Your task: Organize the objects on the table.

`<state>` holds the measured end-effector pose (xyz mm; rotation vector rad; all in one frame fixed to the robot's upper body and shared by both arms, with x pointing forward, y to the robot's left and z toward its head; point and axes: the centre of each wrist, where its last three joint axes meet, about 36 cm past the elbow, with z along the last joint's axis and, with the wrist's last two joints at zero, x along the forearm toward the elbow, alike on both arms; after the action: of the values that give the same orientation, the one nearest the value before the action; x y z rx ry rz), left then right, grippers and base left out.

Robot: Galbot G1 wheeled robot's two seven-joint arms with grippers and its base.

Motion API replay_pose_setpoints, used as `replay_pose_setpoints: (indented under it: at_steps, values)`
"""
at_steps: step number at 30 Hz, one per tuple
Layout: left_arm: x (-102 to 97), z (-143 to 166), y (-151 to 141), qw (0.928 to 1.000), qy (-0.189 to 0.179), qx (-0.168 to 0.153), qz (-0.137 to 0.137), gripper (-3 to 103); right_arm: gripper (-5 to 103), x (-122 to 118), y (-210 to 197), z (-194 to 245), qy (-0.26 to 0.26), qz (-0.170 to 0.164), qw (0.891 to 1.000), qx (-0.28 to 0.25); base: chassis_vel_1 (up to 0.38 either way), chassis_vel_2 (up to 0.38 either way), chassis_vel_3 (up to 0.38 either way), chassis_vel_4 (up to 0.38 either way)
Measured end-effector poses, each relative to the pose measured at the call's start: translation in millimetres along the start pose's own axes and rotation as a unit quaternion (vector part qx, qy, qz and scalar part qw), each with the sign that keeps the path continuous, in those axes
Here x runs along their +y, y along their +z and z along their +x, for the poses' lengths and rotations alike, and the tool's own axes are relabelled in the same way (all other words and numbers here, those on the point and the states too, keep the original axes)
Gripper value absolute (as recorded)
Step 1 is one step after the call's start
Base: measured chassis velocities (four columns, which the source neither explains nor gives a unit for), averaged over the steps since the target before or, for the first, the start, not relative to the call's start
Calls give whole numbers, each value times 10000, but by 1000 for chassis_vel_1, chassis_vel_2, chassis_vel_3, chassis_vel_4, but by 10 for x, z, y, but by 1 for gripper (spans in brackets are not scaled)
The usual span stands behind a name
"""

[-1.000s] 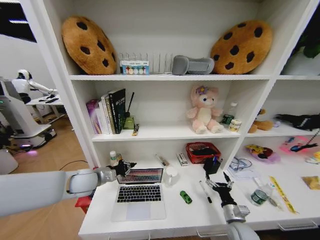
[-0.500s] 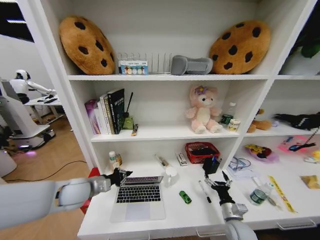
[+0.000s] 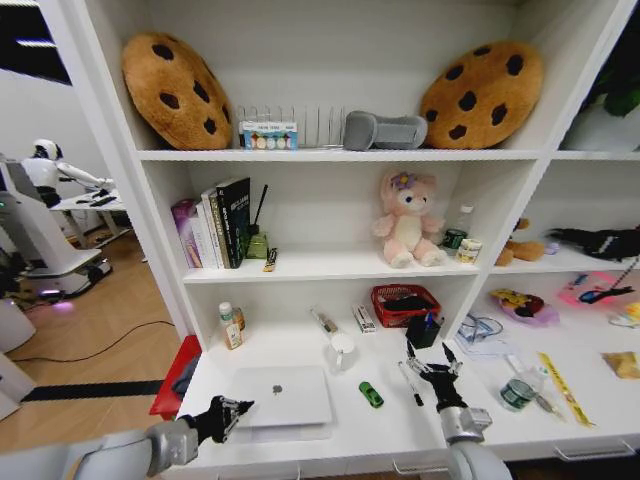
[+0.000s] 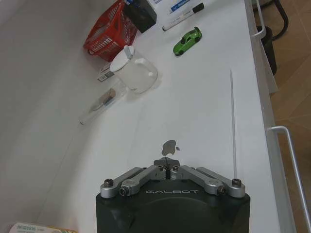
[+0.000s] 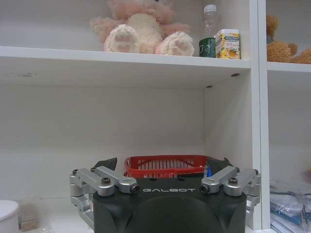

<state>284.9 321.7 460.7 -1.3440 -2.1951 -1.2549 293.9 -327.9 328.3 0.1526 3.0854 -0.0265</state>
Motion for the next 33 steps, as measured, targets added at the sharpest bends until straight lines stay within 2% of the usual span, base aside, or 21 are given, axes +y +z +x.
replay_pose_setpoints:
  at_steps: [7, 9, 10, 12, 13, 15, 16, 17, 19, 20, 21, 22, 23, 25, 26, 27, 28, 29, 30, 31, 33]
  values:
    - [12, 105, 13, 9995, -273, -24, 152, -3, 100, -3, -57, 18, 5, 29, 10000, -20, 0, 0, 0, 0]
    - [70, 227, 52, 9965, -733, 17, 397, 7, 100, -23, -73, 19, -13, 54, 10000, -23, 0, 0, 0, 0]
    - [70, 227, 52, 9965, -733, 17, 397, 7, 100, -23, -73, 19, -13, 54, 10000, -23, 0, 0, 0, 0]
    - [105, 370, 102, 9892, -1267, 43, 741, 19, 100, -18, -86, 17, -66, 35, 10000, -15, 0, 0, 0, 0]
    - [105, 370, 102, 9892, -1267, 43, 741, 19, 100, -18, -86, 17, -66, 35, 10000, -15, 0, 0, 0, 0]
    - [111, 489, 155, 9798, -1705, 71, 1040, 29, 100, -6, -94, 10, -122, 31, 9999, -10, 0, 0, 0, 0]
    - [103, 560, 203, 9718, -2006, 100, 1238, 29, 100, 0, -100, 5, -158, 35, 9999, -9, 0, 0, 0, 0]
    - [103, 560, 203, 9718, -2006, 100, 1238, 29, 100, 0, -100, 5, -158, 35, 9999, -9, 0, 0, 0, 0]
    - [59, 684, 308, 9465, -2715, 129, 1738, 45, 100, 1, -124, -6, -232, 61, 9997, -19, 0, 0, 0, 0]
    - [59, 684, 308, 9465, -2715, 129, 1738, 45, 100, 1, -124, -6, -232, 61, 9997, -19, 0, 0, 0, 0]
    - [31, 733, 350, 9270, -3129, 109, 2065, 51, 100, -7, -134, 1, -272, 80, 9996, -10, 0, 0, 0, 0]
    - [10, 767, 377, 9017, -3574, 48, 2435, 56, 100, -17, -138, 15, -301, 96, 9995, 8, 0, 0, 0, 0]
    - [10, 767, 377, 9017, -3574, 48, 2435, 56, 100, -17, -138, 15, -301, 96, 9995, 8, 0, 0, 0, 0]
    - [-49, 803, 423, 8545, -4209, -24, 3044, 67, 100, -38, -123, 64, -327, 97, 9994, 76, 0, 0, 0, 0]
    - [-80, 808, 450, 8371, -4421, -43, 3223, 67, 100, -46, -113, 91, -335, 86, 9993, 110, 0, 0, 0, 0]
    - [-80, 808, 450, 8371, -4421, -43, 3223, 67, 100, -46, -113, 91, -335, 86, 9993, 110, 0, 0, 0, 0]
    - [-148, 816, 499, 8062, -4750, -60, 3527, 78, 100, -63, -91, 152, -361, 85, 9992, 175, 0, 0, 0, 0]
    - [-188, 821, 525, 7895, -4910, -65, 3682, 78, 100, -73, -80, 183, -385, 87, 9990, 204, 0, 0, 0, 0]
    - [-188, 821, 525, 7895, -4910, -65, 3682, 78, 100, -73, -80, 183, -385, 87, 9990, 204, 0, 0, 0, 0]
    - [-226, 832, 562, 7688, -5116, -73, 3836, 84, 100, -82, -74, 228, -416, 48, 9988, 244, 0, 0, 0, 0]
    - [-247, 863, 645, 7407, -5419, -54, 3971, 94, 100, -95, -79, 304, -510, -35, 9982, 299, 0, 0, 0, 0]
